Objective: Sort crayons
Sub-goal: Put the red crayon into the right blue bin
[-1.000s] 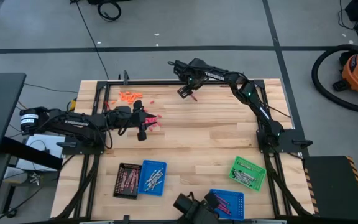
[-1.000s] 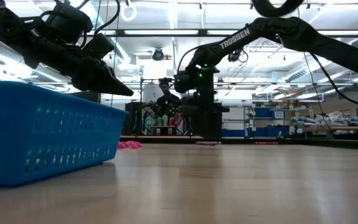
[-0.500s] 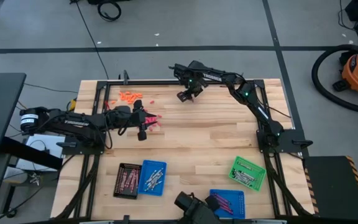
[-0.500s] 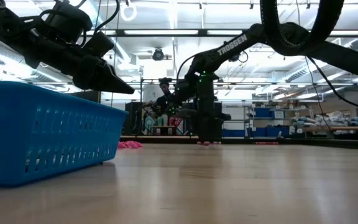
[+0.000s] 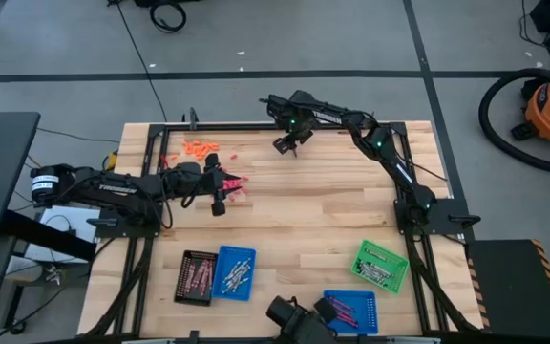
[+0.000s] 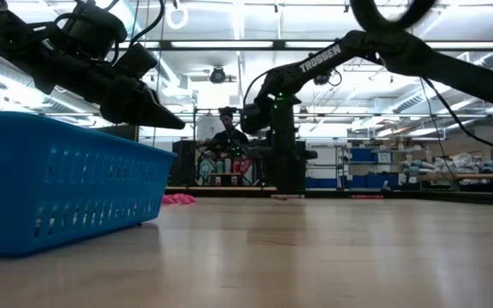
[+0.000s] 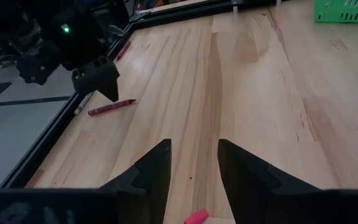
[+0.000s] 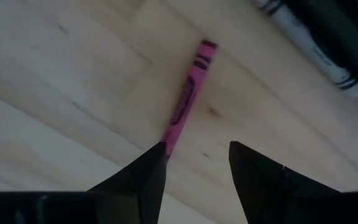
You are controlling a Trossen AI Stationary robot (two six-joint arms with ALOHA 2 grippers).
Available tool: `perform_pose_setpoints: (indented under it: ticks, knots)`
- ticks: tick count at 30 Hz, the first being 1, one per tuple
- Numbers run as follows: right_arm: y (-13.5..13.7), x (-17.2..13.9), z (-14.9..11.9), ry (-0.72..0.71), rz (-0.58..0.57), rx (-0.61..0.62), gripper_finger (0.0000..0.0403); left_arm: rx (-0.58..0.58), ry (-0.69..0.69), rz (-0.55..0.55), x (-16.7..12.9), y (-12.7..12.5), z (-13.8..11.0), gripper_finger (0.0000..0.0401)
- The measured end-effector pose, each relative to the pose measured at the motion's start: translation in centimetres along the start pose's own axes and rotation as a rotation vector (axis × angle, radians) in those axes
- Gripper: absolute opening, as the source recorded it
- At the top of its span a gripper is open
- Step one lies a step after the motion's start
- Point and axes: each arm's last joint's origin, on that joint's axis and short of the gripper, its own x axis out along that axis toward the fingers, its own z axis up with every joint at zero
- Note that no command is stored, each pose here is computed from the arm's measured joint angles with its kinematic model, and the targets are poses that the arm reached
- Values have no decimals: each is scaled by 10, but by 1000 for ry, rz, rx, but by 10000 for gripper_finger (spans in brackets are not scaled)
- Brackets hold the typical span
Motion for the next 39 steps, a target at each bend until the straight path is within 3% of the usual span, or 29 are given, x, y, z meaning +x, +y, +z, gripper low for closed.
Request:
perform_pose_setpoints:
  ticks: [13,35,39]
  knots:
    - [9,-6,0,-22,21,31,183,0,1,0,0,0,0,141]
    - [15,-7,10,-69,210,134,159,-6,2,0,0,0,0,141]
    - [24,-14,12,-171,127,101,153,-6,2,-1,0,0,0,141]
